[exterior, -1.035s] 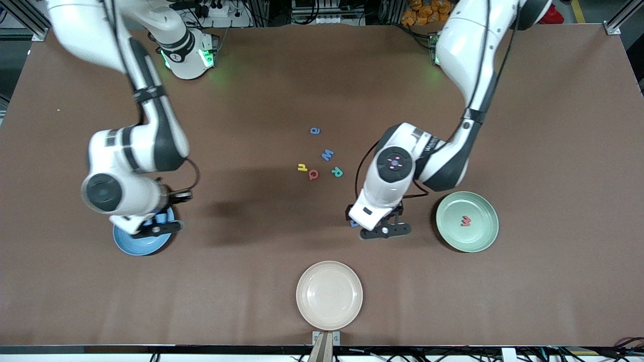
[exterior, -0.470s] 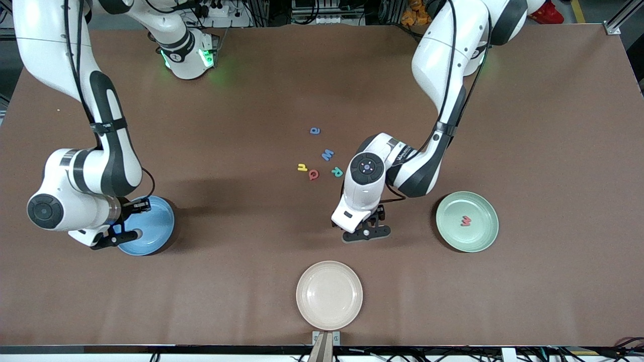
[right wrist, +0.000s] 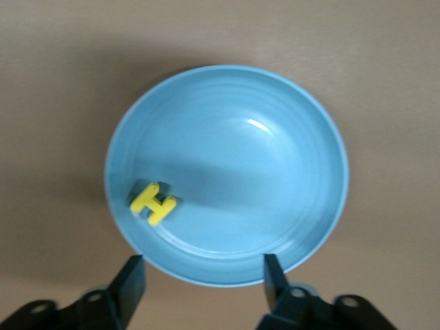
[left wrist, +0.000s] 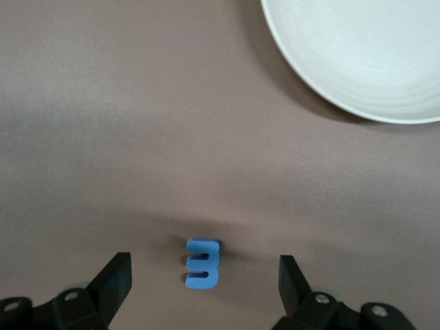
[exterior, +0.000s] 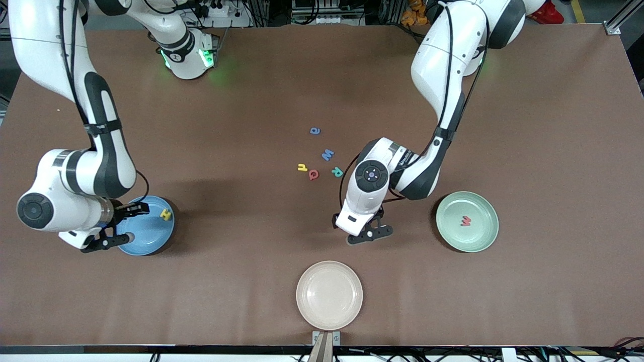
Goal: Sort uppercase to blue plate, lowercase to green plate
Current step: 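Release the H on the blue plate while the left gripper grasps the m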
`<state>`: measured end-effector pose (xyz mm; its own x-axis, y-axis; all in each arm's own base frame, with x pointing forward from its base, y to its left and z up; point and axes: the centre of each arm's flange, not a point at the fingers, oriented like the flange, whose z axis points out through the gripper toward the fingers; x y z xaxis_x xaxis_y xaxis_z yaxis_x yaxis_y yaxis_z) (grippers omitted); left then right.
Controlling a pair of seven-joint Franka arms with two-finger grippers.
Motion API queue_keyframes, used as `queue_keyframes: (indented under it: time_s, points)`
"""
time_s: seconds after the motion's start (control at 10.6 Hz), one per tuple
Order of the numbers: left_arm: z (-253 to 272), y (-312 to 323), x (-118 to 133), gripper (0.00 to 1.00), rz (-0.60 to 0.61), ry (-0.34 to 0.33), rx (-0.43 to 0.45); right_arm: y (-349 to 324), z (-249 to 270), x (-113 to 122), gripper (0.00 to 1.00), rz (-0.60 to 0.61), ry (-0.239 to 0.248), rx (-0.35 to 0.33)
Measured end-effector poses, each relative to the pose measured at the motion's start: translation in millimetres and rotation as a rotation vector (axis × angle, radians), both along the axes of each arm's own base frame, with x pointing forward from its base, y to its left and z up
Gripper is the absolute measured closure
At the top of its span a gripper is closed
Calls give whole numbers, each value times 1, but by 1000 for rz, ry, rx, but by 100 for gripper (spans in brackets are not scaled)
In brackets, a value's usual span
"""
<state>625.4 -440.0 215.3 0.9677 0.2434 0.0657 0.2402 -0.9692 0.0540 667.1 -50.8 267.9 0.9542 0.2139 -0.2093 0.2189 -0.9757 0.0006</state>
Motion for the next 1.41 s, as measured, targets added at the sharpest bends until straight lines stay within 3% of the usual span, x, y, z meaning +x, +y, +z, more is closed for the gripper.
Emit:
queue_keyframes:
  time_s: [0.09, 0.19, 0.56, 1.03, 1.13, 1.41]
  points:
    - [-7, 1, -1, 7, 7, 8, 5, -2, -3, 0, 4, -3, 0, 0]
    - [-13, 1, -2, 8, 8, 14, 9, 1, -5, 1, 0, 1, 2, 2]
    - [-23, 2, -3, 14, 9, 25, 18, 20, -14, 1, 0, -36, 11, 27]
    - [-32, 3, -5, 20, 8, 33, 24, 55, -24, -5, 0, -86, 61, 32]
    - [-33, 3, -5, 28, 8, 34, 25, 54, -25, -5, 0, -88, 65, 32]
    - [-36, 2, -6, 35, 6, 38, 28, 69, -28, -12, 0, -91, 118, 41]
